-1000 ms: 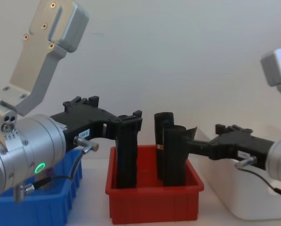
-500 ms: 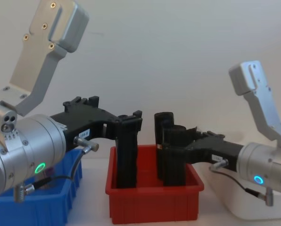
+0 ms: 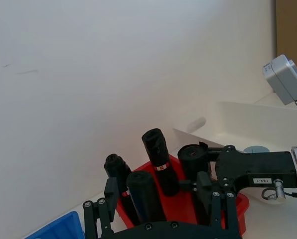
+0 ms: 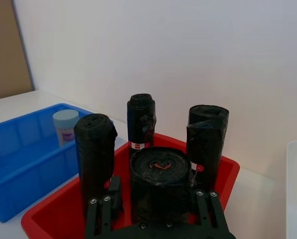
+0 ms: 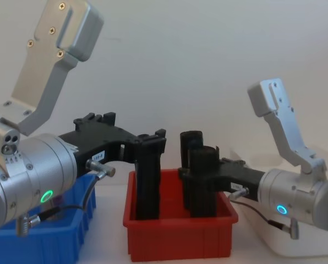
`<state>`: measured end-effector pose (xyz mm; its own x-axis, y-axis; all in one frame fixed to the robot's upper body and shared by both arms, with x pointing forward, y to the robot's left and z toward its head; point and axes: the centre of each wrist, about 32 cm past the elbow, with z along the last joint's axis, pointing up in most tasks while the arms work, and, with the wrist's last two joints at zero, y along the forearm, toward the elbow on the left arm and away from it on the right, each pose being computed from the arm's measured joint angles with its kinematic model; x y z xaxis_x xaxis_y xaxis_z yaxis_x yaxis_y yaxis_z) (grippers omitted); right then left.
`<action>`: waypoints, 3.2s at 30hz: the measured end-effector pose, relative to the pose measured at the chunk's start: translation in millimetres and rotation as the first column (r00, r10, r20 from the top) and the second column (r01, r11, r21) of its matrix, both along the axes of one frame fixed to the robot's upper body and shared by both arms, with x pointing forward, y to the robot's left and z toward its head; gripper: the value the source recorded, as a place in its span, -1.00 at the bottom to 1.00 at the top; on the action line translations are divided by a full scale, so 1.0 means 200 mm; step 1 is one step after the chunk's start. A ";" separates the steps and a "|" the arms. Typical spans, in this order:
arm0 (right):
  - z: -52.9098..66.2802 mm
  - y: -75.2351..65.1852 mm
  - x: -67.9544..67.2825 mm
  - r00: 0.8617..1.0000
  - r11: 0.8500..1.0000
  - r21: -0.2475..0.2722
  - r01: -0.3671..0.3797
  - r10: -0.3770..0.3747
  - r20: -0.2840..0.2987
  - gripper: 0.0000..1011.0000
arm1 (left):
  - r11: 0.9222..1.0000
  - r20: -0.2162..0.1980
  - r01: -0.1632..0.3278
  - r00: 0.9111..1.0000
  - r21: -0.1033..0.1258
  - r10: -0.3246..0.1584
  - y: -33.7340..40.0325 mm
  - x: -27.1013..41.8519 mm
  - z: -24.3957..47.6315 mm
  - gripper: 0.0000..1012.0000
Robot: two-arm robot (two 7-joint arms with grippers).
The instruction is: Pick the cotton swabs from the blue box and place them into the white box.
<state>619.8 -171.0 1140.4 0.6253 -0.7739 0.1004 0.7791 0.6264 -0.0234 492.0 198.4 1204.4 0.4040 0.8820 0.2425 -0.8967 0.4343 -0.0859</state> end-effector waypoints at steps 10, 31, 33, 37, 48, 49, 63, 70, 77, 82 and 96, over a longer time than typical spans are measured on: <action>0.01 0.01 0.02 1.000 1.000 0.015 -0.010 0.009 0.014 0.07 | 1.000 0.000 0.000 1.000 0.000 0.000 0.000 0.000 0.000 0.98; 0.25 -0.07 -0.08 0.986 0.990 0.132 0.049 -0.069 0.152 0.01 | 1.000 0.000 0.000 1.000 0.000 0.000 0.000 0.000 0.000 0.98; 0.27 -0.09 -0.10 0.983 0.989 0.136 0.059 -0.081 0.164 0.01 | 1.000 0.000 0.000 1.000 0.000 0.000 0.000 0.000 0.000 0.98; 0.32 -0.12 -0.12 0.976 0.986 0.146 0.086 -0.113 0.187 0.01 | 1.000 0.000 0.000 1.000 0.000 0.000 0.000 0.000 0.000 0.98; 0.41 -0.25 -0.20 0.954 0.971 0.144 0.191 -0.218 0.207 0.01 | 1.000 0.000 0.000 1.000 0.000 0.000 0.000 0.000 0.000 0.98; 0.42 -0.27 -0.21 0.950 0.968 0.141 0.207 -0.233 0.206 0.01 | 1.000 0.000 0.000 1.000 0.000 0.000 0.000 0.000 0.000 0.98; 0.41 -0.43 -0.30 0.922 0.934 0.099 0.343 -0.355 0.155 0.01 | 1.000 0.000 0.000 1.000 0.000 0.000 0.000 0.000 0.000 0.98; 0.38 -0.51 -0.33 0.906 0.913 0.077 0.400 -0.407 0.120 0.01 | 1.000 0.000 0.000 1.000 0.000 0.000 0.000 0.000 0.000 0.98; 0.33 -0.55 -0.34 0.896 0.900 0.062 0.431 -0.436 0.089 0.01 | 1.000 0.000 0.000 1.000 0.000 0.000 0.000 0.000 0.000 0.98; 0.29 -0.57 -0.34 0.892 0.895 0.053 0.444 -0.446 0.064 0.01 | 1.000 0.000 0.000 1.000 0.000 0.000 0.000 0.000 0.000 0.98; 0.22 -0.59 -0.32 0.892 0.892 0.049 0.449 -0.451 0.034 0.52 | 1.000 0.000 0.000 1.000 0.000 0.000 0.000 0.000 0.000 0.98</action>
